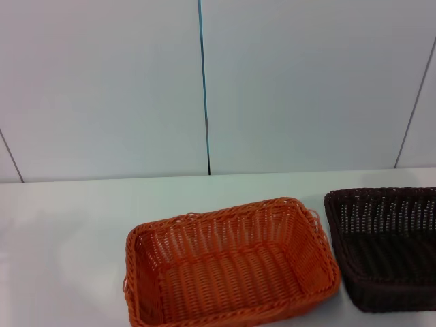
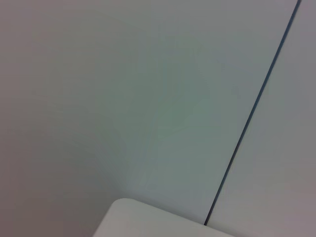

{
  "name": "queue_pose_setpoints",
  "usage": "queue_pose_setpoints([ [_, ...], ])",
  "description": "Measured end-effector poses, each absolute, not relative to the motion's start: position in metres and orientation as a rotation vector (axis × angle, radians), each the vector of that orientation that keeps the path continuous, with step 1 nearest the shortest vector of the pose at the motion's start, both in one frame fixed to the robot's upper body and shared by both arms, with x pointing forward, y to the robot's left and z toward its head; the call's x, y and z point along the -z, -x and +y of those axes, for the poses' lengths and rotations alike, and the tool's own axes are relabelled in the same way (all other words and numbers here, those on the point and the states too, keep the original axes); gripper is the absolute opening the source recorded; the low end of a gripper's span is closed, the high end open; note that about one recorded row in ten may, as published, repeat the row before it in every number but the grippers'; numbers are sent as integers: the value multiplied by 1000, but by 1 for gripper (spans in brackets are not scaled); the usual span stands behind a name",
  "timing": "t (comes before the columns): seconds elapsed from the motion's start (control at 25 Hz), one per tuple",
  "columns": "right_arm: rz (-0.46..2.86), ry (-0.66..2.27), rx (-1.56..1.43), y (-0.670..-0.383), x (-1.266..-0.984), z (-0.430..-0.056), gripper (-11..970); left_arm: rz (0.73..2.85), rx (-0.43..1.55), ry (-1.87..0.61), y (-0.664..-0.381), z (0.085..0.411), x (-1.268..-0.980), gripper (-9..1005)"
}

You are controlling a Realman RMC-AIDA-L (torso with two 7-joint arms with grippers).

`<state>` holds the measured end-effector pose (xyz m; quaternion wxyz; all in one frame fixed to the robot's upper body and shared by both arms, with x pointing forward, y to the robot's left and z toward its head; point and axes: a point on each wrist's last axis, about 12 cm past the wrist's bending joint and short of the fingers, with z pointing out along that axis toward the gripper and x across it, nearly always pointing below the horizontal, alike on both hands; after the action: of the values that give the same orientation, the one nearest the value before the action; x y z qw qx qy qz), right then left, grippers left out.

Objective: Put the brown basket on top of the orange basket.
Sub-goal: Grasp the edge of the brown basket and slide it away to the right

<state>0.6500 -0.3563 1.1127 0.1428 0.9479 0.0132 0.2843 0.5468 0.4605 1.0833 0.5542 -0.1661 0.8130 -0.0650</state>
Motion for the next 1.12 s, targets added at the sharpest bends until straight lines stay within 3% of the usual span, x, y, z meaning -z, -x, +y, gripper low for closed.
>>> queue_pose_setpoints([
  [1.12,6,-2731,-800,-646,-1121,-367,310,1915,154,397,-545,462,-1084,499],
])
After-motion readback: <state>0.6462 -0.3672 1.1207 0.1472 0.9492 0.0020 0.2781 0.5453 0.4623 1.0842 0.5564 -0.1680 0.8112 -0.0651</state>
